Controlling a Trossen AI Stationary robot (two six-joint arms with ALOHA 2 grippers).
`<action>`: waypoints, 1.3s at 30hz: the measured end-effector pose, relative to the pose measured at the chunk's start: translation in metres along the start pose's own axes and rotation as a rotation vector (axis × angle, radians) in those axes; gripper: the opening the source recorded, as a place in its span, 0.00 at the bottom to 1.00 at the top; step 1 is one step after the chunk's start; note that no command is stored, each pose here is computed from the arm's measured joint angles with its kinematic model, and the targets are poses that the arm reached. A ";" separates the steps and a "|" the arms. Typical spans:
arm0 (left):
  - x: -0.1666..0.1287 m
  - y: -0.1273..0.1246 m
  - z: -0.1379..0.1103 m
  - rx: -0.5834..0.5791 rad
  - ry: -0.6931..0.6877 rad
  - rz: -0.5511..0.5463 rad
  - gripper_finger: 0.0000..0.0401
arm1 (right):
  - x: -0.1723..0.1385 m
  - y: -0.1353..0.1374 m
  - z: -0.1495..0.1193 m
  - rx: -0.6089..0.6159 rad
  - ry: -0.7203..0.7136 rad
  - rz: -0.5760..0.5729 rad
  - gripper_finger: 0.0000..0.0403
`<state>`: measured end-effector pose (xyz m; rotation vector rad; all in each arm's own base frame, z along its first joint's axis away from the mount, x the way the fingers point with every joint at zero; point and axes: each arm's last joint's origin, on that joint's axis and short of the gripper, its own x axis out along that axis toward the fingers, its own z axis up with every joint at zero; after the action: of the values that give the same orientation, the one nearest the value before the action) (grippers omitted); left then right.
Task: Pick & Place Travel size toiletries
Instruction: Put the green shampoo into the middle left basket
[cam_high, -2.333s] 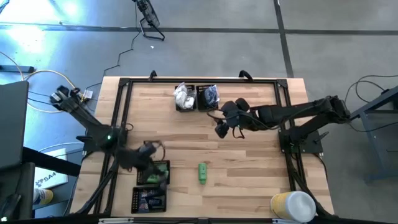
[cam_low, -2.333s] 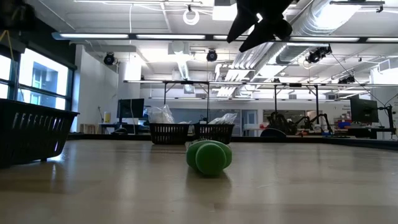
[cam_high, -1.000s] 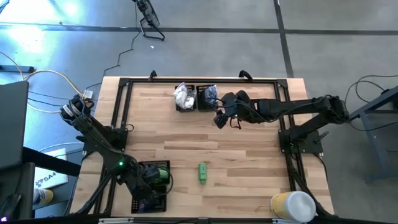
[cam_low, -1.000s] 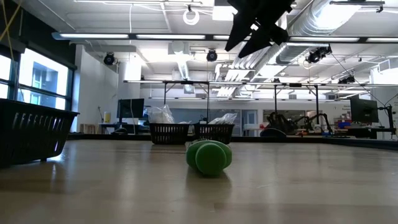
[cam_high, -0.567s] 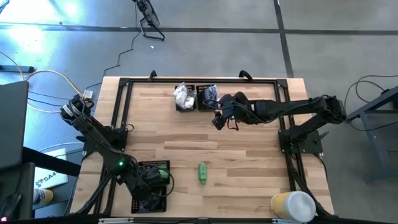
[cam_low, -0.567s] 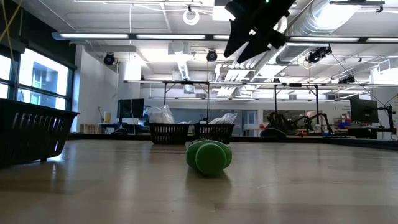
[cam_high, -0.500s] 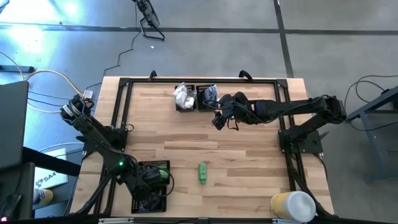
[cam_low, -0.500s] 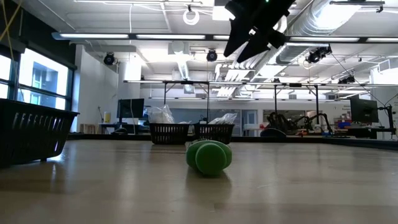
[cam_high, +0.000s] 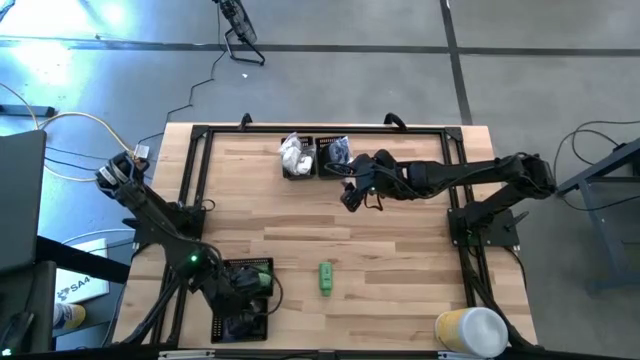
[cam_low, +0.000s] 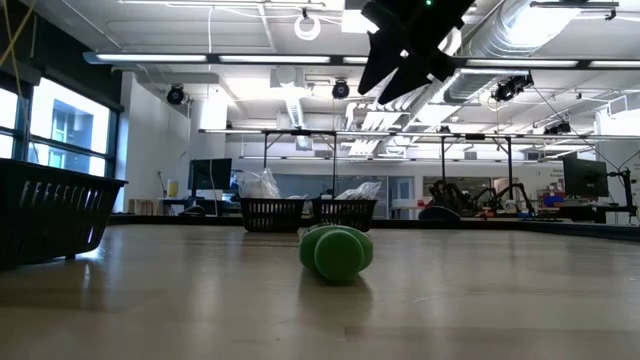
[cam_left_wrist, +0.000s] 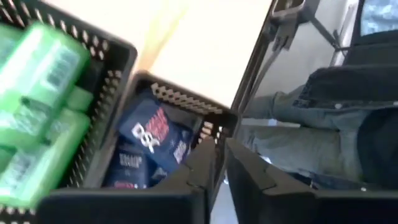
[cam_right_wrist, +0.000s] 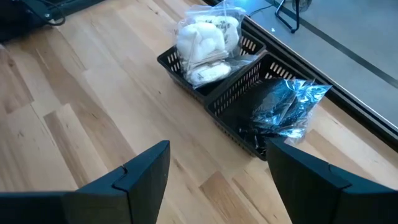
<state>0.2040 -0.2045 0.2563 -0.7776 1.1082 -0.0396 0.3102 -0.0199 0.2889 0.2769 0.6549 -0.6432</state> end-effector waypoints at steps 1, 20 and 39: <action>-0.001 0.001 0.003 0.002 -0.007 -0.001 0.08 | 0.000 0.000 0.000 0.000 0.001 0.002 0.64; -0.023 0.028 0.070 0.272 0.005 -0.077 0.02 | -0.002 0.007 -0.003 0.026 0.065 0.131 0.64; -0.061 0.084 0.127 0.565 0.005 -0.121 0.02 | -0.016 0.030 -0.017 0.128 0.087 0.188 0.64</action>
<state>0.2500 -0.0493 0.2825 -0.3337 0.9856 -0.4385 0.3113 0.0181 0.2880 0.4814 0.6626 -0.4948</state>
